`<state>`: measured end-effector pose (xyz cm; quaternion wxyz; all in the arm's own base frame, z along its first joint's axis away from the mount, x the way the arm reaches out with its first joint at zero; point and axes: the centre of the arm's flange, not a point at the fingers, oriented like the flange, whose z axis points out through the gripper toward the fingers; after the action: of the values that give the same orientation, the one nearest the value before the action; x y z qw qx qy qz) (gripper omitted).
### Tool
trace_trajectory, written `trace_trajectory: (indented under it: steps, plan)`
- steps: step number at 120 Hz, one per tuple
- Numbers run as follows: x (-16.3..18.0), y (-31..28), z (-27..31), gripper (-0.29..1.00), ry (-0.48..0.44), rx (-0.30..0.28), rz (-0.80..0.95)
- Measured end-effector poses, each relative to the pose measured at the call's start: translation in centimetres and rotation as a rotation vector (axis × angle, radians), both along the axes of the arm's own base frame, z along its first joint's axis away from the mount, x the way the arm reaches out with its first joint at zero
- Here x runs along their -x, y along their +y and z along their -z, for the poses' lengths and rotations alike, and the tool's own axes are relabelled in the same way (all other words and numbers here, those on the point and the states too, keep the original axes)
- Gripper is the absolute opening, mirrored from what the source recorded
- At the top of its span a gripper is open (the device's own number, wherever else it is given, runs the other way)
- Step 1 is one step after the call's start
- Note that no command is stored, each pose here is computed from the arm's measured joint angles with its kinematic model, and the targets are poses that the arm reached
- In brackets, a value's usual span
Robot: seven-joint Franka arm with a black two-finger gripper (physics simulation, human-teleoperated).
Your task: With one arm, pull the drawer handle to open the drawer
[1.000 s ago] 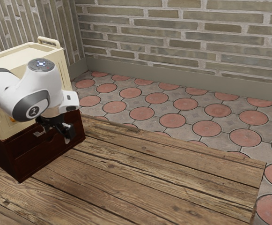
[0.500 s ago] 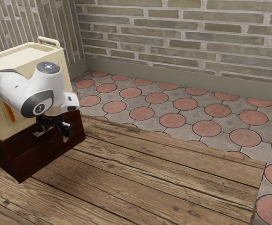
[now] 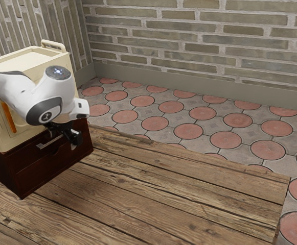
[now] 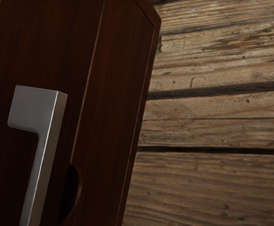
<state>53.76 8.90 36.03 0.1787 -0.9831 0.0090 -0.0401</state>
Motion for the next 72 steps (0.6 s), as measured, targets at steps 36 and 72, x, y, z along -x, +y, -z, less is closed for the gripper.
trace_trajectory:
  steps: [36,72]
  plan:
    - [0.0,2.6,1.6,0.7,0.032,-0.026,0.006]
    - [-0.3,2.4,2.8,0.7,0.045,-0.021,0.026]
